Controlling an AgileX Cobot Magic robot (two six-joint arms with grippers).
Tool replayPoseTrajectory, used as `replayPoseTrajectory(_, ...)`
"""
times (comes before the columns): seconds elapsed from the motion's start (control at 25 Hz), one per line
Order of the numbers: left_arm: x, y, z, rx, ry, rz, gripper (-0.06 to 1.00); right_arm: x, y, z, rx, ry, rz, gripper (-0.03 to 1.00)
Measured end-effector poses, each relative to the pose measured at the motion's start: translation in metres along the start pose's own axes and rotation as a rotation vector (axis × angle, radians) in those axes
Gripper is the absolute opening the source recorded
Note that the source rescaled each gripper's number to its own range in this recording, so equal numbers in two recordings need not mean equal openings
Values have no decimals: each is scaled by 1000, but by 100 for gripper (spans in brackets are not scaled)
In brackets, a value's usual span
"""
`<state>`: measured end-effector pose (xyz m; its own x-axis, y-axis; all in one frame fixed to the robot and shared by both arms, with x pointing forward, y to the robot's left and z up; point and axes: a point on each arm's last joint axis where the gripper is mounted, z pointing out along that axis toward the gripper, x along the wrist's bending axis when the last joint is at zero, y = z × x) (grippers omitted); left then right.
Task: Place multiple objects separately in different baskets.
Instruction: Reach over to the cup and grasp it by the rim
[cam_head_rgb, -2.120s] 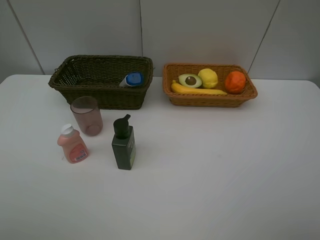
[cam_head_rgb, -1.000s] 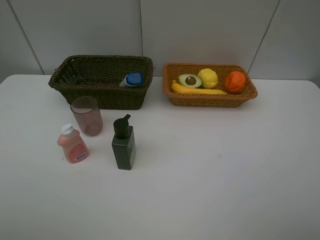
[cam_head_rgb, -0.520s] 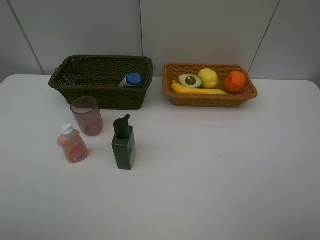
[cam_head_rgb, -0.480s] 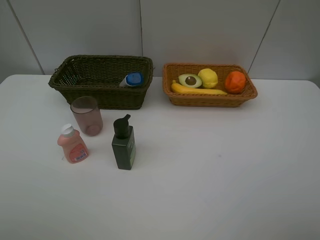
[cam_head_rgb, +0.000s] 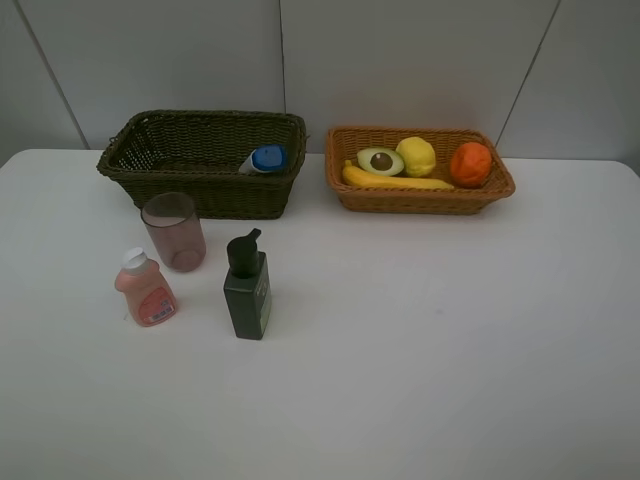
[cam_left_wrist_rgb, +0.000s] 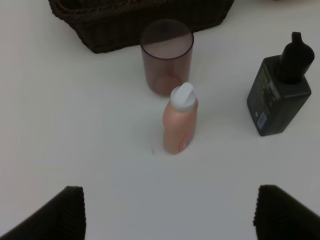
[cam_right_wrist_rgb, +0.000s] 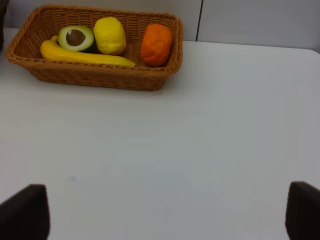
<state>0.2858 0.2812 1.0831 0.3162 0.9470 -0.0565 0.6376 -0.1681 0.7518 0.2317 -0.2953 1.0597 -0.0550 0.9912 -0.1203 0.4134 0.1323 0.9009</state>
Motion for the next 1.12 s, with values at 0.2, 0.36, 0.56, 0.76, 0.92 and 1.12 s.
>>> replayPoseTrajectory(0.2,1,40,16,99,-2,55,90,0,0,0,0,0,0,100)
replayPoseTrajectory(0.36,2,70,40,188,-11,120,90,0,0,0,0,0,0,100)
replayPoseTrajectory(0.56,5,103,79,290,-30,203,90,0,0,0,0,0,0,100)
replayPoseTrajectory(0.76,6,129,124,344,-68,203,90,0,0,0,0,0,0,100)
replayPoseTrajectory(0.92,7,137,161,390,-84,206,90,0,0,0,0,0,0,100)
replayPoseTrajectory(1.12,11,134,201,432,-84,202,90,0,0,0,0,0,0,100)
